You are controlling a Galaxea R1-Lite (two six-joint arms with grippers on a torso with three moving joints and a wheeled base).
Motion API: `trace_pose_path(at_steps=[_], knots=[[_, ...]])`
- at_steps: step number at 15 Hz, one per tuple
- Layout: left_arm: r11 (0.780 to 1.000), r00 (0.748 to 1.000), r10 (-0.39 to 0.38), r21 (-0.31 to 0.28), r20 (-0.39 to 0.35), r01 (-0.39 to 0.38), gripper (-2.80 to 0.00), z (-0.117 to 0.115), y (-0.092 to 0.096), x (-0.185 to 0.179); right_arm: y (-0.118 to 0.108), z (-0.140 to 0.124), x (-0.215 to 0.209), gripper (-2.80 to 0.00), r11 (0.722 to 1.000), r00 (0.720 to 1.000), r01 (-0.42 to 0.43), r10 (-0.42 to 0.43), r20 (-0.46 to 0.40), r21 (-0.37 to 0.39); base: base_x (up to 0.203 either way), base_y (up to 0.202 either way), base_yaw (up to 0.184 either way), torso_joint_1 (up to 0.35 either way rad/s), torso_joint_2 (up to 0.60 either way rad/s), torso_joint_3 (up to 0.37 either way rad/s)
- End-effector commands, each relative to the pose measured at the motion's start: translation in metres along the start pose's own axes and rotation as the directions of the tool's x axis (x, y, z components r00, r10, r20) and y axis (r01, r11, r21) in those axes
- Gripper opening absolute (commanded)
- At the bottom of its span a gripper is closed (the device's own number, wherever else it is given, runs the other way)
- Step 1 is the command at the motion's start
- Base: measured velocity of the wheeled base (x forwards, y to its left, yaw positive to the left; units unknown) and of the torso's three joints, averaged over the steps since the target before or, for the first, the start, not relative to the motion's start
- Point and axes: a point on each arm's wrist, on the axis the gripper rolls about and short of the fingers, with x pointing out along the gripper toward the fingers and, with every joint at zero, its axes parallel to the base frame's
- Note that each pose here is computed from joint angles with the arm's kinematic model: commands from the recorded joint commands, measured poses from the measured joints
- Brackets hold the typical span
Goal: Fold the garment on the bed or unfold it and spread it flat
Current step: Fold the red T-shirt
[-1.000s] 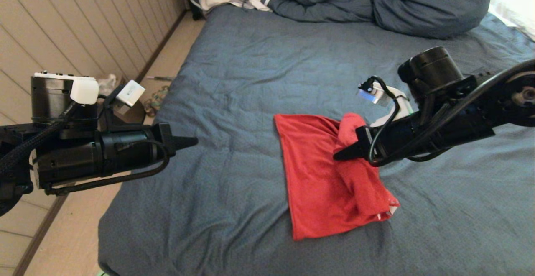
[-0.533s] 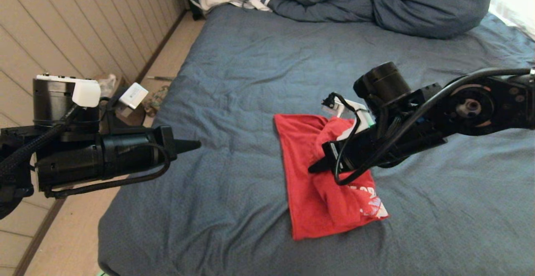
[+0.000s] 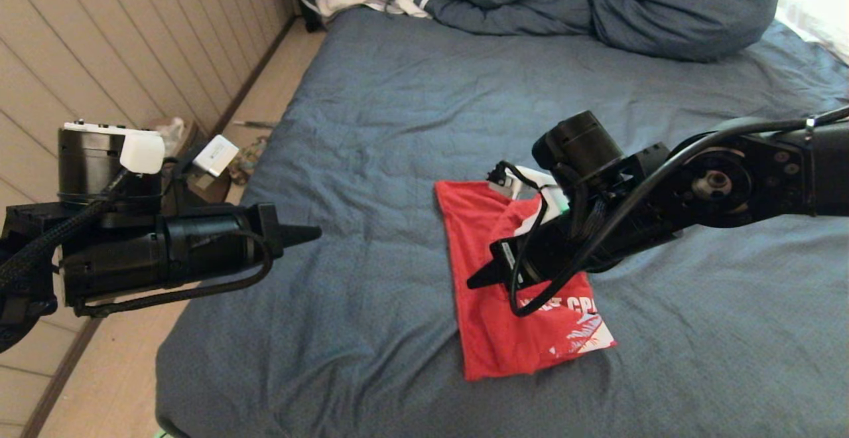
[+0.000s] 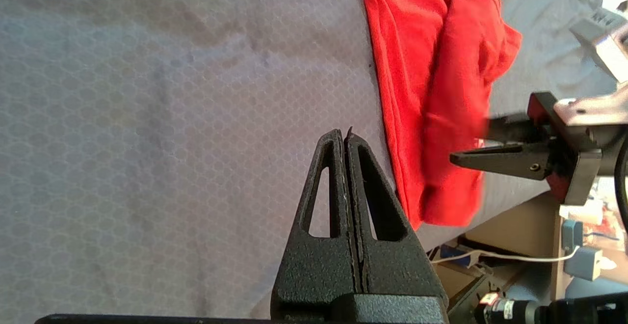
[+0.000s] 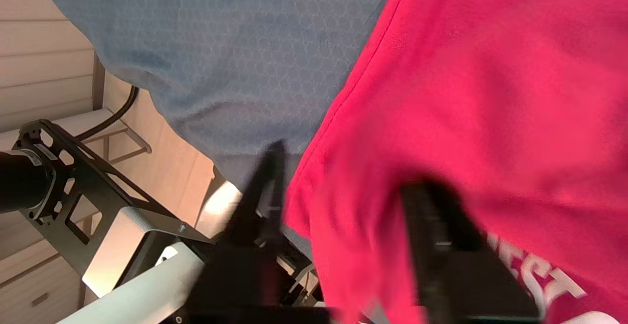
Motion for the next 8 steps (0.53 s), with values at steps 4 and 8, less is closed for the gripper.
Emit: trace_pose_path(at_steps=[4, 8], knots=[[1.0, 1.0, -0.012, 0.0, -0.007, 0.012, -2.8, -0.002, -0.002, 0.0, 0.008, 0.001, -0.026, 0.0, 1.0, 0.998, -0.01, 0.012, 0.058, -0.026, 0.0, 0.0, 0.0, 0.0, 0.0, 0.0], [1.0, 1.0, -0.011, -0.001, -0.009, 0.011, -2.8, -0.002, -0.001, 0.001, 0.007, -0.005, -0.071, -2.8, 1.0, 0.988, 0.008, -0.005, 0.152, -0.016, 0.0, 0.0, 0.0, 0.0, 0.0, 0.0]])
